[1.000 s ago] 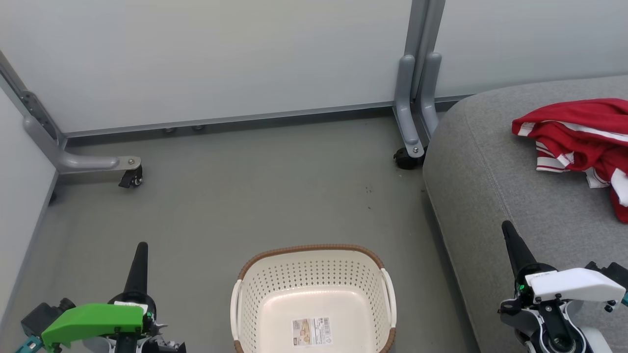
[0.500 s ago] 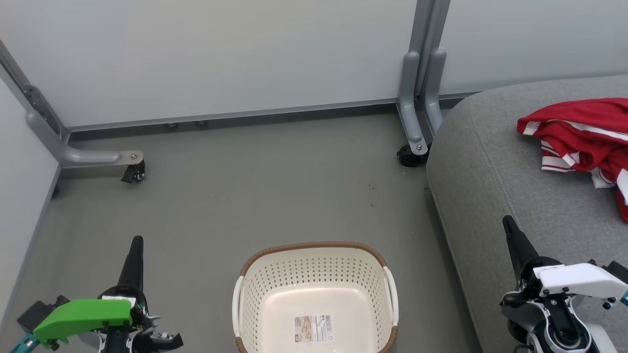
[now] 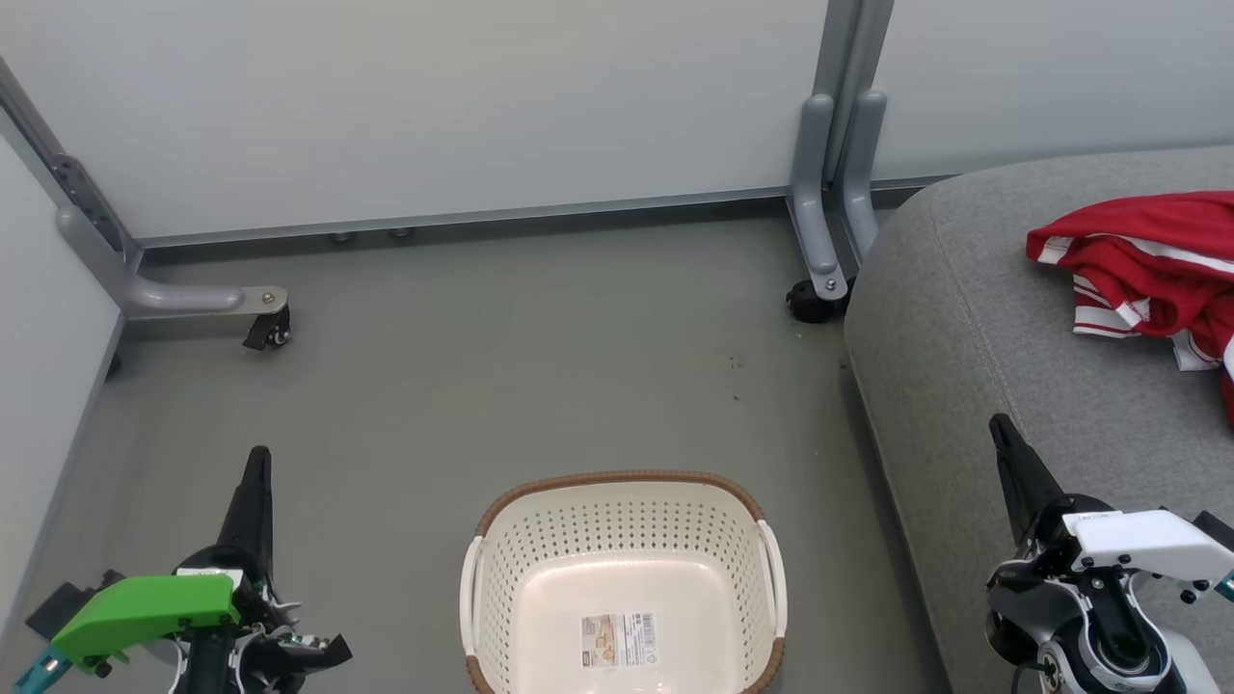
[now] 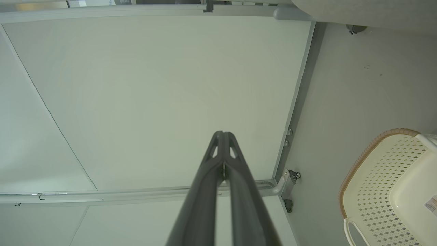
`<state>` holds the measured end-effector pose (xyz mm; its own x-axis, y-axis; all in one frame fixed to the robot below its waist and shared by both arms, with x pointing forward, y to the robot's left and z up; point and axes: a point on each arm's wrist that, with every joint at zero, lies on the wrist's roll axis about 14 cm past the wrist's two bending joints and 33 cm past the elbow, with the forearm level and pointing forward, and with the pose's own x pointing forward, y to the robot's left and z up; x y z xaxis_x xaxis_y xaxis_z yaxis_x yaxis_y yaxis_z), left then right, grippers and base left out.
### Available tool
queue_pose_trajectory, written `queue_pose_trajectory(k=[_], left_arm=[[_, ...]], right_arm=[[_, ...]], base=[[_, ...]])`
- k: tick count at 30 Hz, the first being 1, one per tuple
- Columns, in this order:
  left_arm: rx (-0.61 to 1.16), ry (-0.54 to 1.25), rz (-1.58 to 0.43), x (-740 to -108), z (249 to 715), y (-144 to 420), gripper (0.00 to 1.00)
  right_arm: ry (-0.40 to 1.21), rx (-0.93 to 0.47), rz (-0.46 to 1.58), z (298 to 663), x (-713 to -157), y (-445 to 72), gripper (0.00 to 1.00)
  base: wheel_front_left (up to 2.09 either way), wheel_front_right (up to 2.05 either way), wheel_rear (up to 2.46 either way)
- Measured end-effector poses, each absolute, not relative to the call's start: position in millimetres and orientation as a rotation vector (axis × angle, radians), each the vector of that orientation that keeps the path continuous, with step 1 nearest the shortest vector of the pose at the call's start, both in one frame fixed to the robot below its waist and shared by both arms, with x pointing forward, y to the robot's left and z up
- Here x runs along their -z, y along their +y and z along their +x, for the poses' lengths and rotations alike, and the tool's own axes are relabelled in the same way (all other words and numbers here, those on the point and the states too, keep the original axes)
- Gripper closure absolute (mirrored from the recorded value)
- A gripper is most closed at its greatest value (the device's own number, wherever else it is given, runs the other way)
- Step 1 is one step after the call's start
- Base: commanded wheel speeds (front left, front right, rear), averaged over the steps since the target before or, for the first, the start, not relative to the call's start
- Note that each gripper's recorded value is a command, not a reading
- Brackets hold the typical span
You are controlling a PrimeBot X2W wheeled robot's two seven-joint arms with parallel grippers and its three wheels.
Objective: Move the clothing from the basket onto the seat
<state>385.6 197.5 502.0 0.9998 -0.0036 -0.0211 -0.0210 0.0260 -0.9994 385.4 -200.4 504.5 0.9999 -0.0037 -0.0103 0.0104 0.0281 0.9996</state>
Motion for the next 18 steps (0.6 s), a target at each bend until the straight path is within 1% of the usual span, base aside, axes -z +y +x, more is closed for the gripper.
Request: queue_pose_trajectory(k=[18], left_arm=[[-0.008,0.009,-1.575,-503.9,387.2,199.8,1.0]], right_arm=[[0.004,0.005,1.574,388.3,-505.8,-200.0,1.0]], base=[[0.0,0.0,0.0]])
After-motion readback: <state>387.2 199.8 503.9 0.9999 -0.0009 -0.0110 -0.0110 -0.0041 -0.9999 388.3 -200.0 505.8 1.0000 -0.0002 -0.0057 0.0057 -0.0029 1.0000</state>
